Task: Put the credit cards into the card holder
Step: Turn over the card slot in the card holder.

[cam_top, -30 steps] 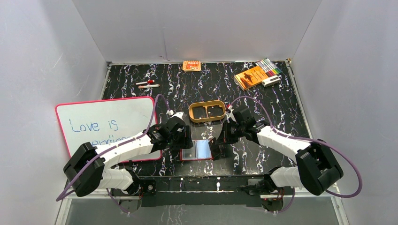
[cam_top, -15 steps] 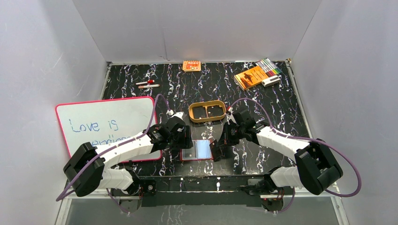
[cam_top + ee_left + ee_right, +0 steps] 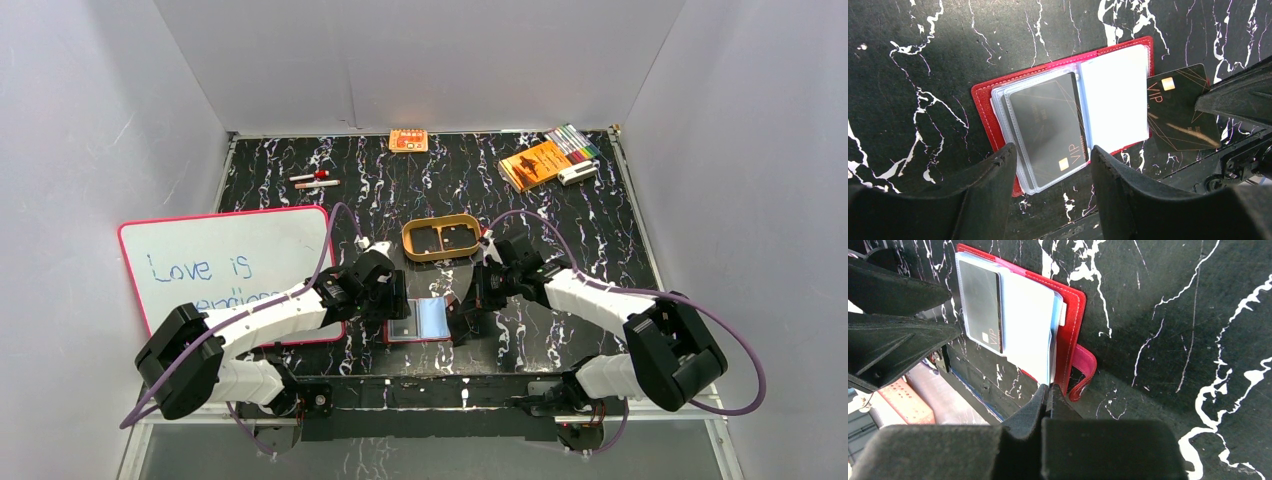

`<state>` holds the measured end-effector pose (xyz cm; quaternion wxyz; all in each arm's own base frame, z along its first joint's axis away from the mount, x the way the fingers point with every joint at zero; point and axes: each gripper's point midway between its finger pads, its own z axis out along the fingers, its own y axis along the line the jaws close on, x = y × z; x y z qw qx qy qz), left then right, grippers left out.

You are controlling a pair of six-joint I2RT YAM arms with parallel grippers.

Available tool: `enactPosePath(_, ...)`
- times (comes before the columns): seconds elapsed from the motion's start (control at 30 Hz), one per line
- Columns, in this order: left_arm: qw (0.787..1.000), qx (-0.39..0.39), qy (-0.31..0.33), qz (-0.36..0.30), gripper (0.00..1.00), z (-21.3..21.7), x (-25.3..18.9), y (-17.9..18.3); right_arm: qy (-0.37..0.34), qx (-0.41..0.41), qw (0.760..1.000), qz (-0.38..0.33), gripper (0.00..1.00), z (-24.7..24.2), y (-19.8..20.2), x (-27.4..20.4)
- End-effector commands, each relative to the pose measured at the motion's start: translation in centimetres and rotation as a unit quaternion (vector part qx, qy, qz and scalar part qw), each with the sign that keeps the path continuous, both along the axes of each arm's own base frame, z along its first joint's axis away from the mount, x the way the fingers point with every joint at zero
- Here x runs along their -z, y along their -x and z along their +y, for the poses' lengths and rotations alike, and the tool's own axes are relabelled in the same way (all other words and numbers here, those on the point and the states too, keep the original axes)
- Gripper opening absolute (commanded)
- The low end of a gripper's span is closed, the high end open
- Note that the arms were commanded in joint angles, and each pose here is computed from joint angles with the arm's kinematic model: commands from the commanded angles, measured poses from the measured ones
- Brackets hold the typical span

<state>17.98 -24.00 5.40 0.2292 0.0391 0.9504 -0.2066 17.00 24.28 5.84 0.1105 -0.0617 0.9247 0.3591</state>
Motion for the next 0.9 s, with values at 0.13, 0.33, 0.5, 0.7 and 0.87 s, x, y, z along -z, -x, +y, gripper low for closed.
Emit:
enactPosePath(0.13, 1.000, 0.004, 0.004, -0.001, 0.53, -0.1, -0.3, 0.1, -0.049, -0.017, 0.998, -0.025, 0.00, 1.2, -0.1, -1.6)
enactPosePath(0.33, 0.999, 0.012, 0.029, -0.013, 0.55, -1.1, -1.9, -0.3, -0.078, -0.042, 0.995, -0.037, 0.00, 2.3, 0.2, -2.6)
enactPosePath(0.5, 0.997, 0.035, 0.062, -0.017, 0.58, -2.6, -3.2, -0.3, -0.085, -0.051, 0.994, -0.041, 0.00, 2.9, 0.4, -2.9)
enactPosePath(0.7, 0.994, 0.062, 0.086, -0.014, 0.59, -4.2, -3.9, -0.2, -0.098, -0.063, 0.992, -0.053, 0.00, 3.7, 0.3, -3.5)
enactPosePath(0.87, 0.993, 0.077, 0.090, -0.003, 0.59, -5.0, -3.5, -0.1, -0.103, -0.072, 0.991, -0.055, 0.00, 4.4, 0.4, -3.7)
